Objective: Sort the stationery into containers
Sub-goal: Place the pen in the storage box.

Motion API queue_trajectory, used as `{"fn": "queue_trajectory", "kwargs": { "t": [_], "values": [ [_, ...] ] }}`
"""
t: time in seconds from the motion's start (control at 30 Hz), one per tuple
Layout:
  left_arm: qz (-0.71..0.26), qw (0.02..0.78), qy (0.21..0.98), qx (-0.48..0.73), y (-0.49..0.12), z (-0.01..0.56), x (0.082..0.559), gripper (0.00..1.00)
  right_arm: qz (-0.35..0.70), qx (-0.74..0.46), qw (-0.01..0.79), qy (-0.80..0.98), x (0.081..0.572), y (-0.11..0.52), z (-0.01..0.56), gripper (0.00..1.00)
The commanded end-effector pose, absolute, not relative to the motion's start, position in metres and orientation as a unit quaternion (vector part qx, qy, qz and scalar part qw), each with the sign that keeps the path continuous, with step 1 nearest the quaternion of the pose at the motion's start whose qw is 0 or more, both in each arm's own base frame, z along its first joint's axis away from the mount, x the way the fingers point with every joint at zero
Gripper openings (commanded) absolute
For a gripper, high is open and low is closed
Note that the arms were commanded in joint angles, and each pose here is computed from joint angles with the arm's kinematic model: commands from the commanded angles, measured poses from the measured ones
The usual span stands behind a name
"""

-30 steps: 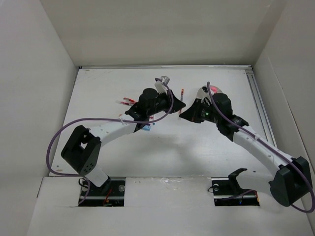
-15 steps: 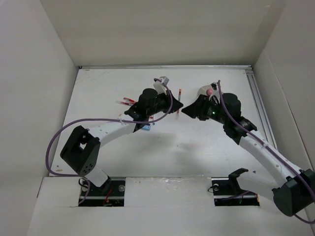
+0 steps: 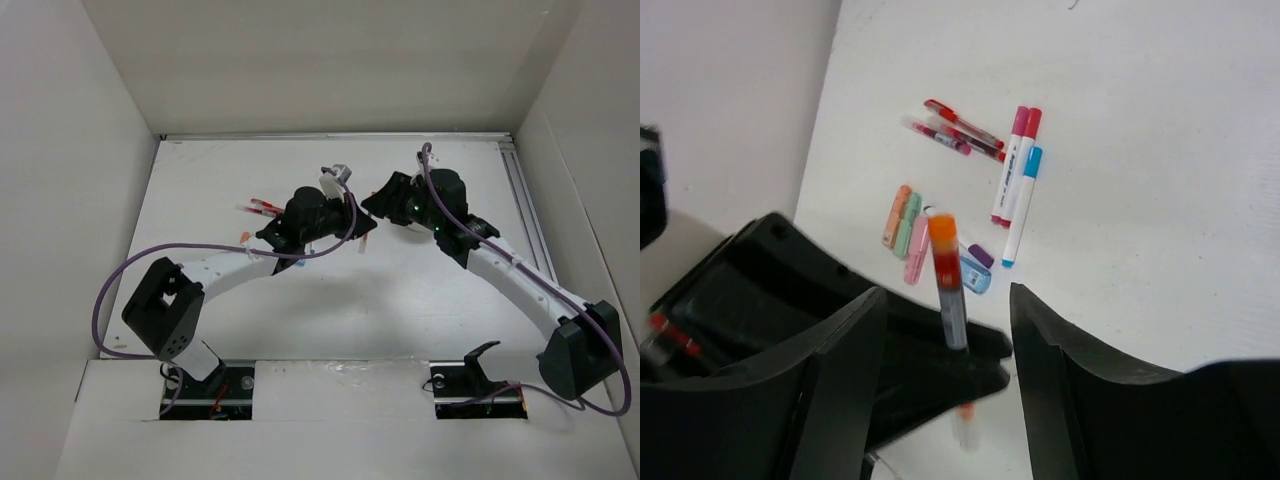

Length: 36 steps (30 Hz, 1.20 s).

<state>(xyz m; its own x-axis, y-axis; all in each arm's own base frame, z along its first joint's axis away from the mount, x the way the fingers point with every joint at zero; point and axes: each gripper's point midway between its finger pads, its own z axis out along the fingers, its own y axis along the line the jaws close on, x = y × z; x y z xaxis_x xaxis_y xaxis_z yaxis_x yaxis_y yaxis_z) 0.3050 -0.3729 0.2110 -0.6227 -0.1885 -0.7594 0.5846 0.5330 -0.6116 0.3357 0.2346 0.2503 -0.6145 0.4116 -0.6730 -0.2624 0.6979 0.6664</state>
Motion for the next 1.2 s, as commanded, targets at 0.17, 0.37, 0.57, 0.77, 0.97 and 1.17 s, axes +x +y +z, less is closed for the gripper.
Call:
{"fn": "queue_trajectory", "kwargs": {
  "t": [0.17, 0.37, 0.57, 0.77, 0.97, 1.17],
  "values": [
    [-0.493, 0.438, 0.734, 0.160, -0.379, 0.242, 0.296, 0.02, 0.397, 0.056, 0.478, 0.781, 0.361, 0.247, 0.278, 0.47],
    [-0.487, 0.432, 0.740, 0.170, -0.380, 0.235, 0.295, 0.06, 0.389, 0.062, 0.478, 0.785, 0.367, 0.247, 0.273, 0.06],
    [-0.475, 0.449, 0.739, 0.161, -0.375, 0.241, 0.300, 0.40, 0.366, 0.097, 0.511, 0.772, 0.376, 0.228, 0.286, 0.00],
    [-0.469, 0.488, 0.717, 0.166, -0.363, 0.263, 0.297, 0.55, 0.330, 0.146, 0.553, 0.751, 0.393, 0.189, 0.306, 0.00],
    [-0.455, 0.524, 0.704, 0.150, -0.342, 0.274, 0.292, 0.58, 0.239, 0.230, 0.609, 0.720, 0.410, 0.111, 0.332, 0.00],
    [-0.433, 0.517, 0.723, 0.150, -0.340, 0.254, 0.297, 0.58, 0.089, 0.357, 0.654, 0.661, 0.407, 0.020, 0.340, 0.00]
  ]
}}
